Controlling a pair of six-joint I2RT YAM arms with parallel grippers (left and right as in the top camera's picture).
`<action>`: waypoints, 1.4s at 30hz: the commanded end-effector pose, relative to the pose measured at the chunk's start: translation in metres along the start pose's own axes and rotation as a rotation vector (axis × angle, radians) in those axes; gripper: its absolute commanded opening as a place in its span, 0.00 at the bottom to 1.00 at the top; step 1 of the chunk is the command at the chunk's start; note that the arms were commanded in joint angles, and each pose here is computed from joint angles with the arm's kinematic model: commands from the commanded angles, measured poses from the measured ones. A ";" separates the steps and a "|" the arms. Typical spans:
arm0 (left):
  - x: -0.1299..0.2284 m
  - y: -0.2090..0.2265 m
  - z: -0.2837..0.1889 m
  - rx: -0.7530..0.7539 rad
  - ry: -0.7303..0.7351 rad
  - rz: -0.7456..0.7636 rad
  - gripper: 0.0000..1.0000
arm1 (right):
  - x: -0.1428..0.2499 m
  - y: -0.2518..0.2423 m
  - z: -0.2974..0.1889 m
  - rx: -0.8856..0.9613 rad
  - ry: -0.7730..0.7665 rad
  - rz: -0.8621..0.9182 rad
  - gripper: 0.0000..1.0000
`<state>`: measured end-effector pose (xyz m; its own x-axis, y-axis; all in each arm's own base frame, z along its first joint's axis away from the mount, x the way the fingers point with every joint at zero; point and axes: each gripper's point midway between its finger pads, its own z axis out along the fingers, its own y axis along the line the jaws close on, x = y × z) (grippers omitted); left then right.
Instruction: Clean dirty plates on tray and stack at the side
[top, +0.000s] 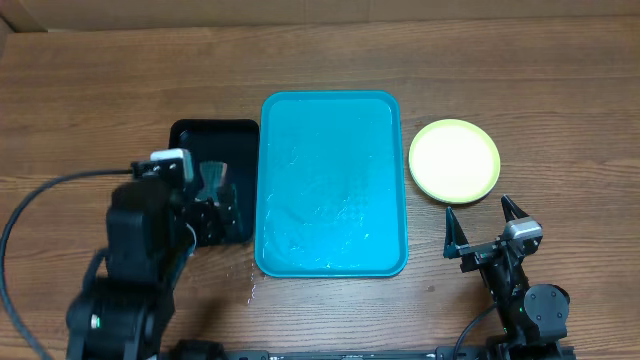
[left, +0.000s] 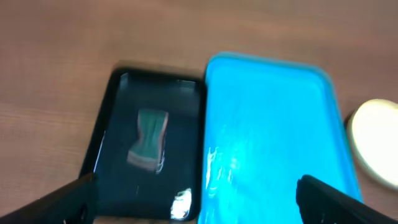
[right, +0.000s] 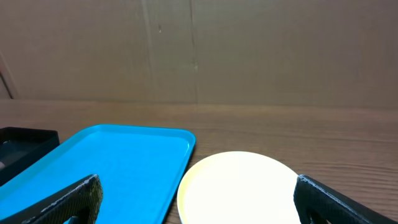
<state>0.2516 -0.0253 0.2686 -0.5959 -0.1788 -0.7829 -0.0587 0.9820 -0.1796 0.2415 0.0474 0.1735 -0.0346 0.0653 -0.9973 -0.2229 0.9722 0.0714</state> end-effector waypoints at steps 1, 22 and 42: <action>-0.016 -0.003 -0.016 0.041 -0.174 -0.020 1.00 | 0.002 -0.002 0.000 0.012 -0.002 -0.004 1.00; -0.066 -0.001 -0.171 0.232 -1.137 -0.046 1.00 | 0.002 -0.002 0.000 0.012 -0.002 -0.004 1.00; -0.025 0.019 -0.079 0.197 -1.152 -0.019 1.00 | 0.002 -0.002 0.000 0.012 -0.002 -0.004 1.00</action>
<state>0.1960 -0.0003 0.3487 0.5096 -0.2427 -0.8255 0.1364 0.9701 -0.2010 0.2415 0.0474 0.1735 -0.0347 0.0657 -0.9972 -0.2229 0.9722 0.0718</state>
